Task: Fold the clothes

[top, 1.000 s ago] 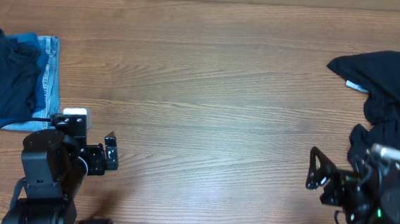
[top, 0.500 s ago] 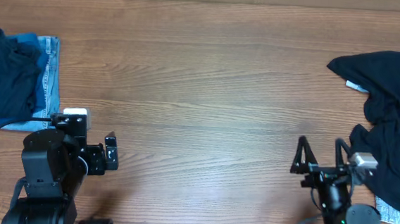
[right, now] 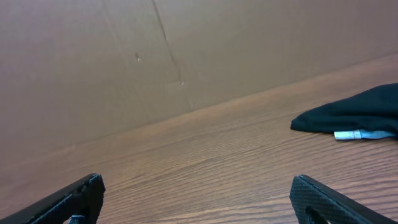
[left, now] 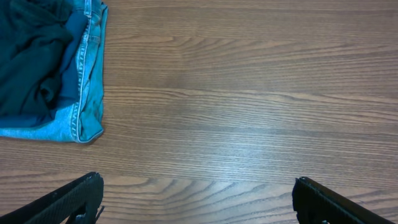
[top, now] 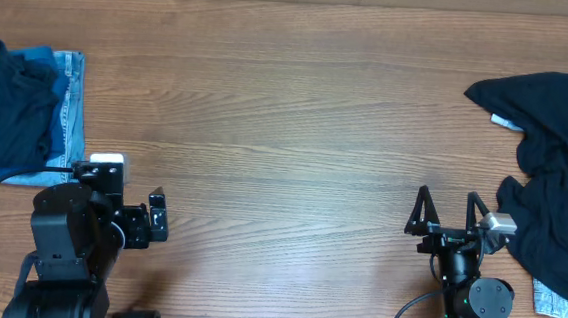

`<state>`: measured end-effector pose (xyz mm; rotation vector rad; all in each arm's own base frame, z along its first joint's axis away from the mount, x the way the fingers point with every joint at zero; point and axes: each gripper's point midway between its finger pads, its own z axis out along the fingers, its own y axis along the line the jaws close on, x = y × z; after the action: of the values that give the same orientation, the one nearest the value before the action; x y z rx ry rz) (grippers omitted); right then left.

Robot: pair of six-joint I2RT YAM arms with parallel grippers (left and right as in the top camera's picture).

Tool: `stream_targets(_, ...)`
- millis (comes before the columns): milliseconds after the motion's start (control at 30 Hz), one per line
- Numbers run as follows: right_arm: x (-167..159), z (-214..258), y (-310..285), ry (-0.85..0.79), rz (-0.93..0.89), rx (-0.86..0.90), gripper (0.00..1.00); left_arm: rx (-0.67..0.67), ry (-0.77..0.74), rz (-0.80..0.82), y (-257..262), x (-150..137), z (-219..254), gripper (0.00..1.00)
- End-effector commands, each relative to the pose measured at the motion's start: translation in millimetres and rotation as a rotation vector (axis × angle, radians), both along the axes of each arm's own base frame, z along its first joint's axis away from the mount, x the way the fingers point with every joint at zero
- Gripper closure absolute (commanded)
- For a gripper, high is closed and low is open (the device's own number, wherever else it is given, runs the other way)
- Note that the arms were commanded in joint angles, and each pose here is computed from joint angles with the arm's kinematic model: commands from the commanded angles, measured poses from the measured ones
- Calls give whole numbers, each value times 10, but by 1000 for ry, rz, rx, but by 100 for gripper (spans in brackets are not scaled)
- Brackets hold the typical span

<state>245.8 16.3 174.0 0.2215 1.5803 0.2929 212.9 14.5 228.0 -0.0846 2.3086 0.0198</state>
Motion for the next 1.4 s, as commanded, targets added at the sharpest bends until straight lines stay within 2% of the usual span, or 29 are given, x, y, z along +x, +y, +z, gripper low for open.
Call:
stream_targets(0, -1, -27, 29, 0, 14, 1, 0, -5, -6, 9, 6, 3, 5, 0)
stream_targets(767, 2, -26, -21, -1, -14, -5, 0, -5, -6, -8, -30, 3, 6, 0)
stream_targets(900, 3, -27, -21, -10, -10, -252, 0, -3, -28, -8, -32, -22, 48, 0)
stream_targets(1133, 3, -27, -20, -11, -9, -274, 0, 1, -87, -8, -38, -110, 132, 0)
stream_targets(1233, 3, -26, -20, -11, -9, -274, 0, 1, -78, -8, -43, -175, -16, 0)
stream_targets(1367, 3, -26, -20, -11, -9, -274, 0, -5, -5, -8, -53, -332, -589, 0)
